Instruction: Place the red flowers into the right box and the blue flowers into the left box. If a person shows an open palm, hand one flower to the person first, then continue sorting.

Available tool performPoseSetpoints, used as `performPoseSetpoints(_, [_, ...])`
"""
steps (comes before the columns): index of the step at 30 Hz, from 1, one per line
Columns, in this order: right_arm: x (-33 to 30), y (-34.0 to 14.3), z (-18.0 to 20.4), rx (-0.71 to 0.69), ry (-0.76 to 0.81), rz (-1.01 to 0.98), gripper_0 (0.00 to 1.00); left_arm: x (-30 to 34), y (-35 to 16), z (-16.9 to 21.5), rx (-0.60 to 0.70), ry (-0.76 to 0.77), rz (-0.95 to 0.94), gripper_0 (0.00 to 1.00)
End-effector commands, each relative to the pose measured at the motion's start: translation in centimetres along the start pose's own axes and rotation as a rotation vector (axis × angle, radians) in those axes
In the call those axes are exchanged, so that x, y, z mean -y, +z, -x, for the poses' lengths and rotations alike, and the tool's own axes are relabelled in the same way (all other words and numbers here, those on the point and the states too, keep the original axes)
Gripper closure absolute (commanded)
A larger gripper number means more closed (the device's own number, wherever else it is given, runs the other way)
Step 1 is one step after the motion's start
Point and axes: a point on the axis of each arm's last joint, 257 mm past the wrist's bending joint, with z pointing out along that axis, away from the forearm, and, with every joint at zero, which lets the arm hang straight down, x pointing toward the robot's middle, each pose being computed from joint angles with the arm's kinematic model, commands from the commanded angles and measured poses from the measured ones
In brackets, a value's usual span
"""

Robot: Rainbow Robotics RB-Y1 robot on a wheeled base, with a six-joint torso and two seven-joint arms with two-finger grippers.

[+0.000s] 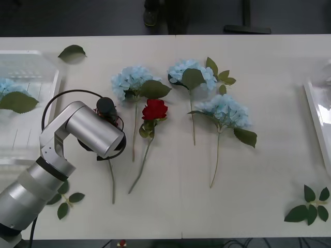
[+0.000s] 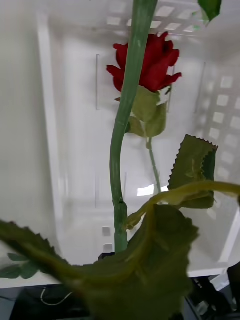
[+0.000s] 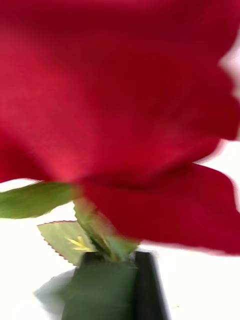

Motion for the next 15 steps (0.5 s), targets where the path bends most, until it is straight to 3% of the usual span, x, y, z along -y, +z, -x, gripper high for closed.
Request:
performPoseSetpoints(1, [5.2, -0.9, -0.2, 0.058, 0.017, -0.052, 1.0, 0.6, -0.3, 0.2, 0.016, -0.012, -0.007, 1.0])
performPoseSetpoints(8, [9.3, 3.6, -0.6, 0.083, -0.056, -0.184, 1.0, 0.2, 0.3, 0.4, 0.034, 0.005, 0.011, 1.0])
performPoseSetpoints(15, [9.6, 6.9, -0.5, 0.068, -0.088, -0.258, 1.0, 0.0, -0.9, 2.3, 0.093, 0.013, 0.013, 1.0])
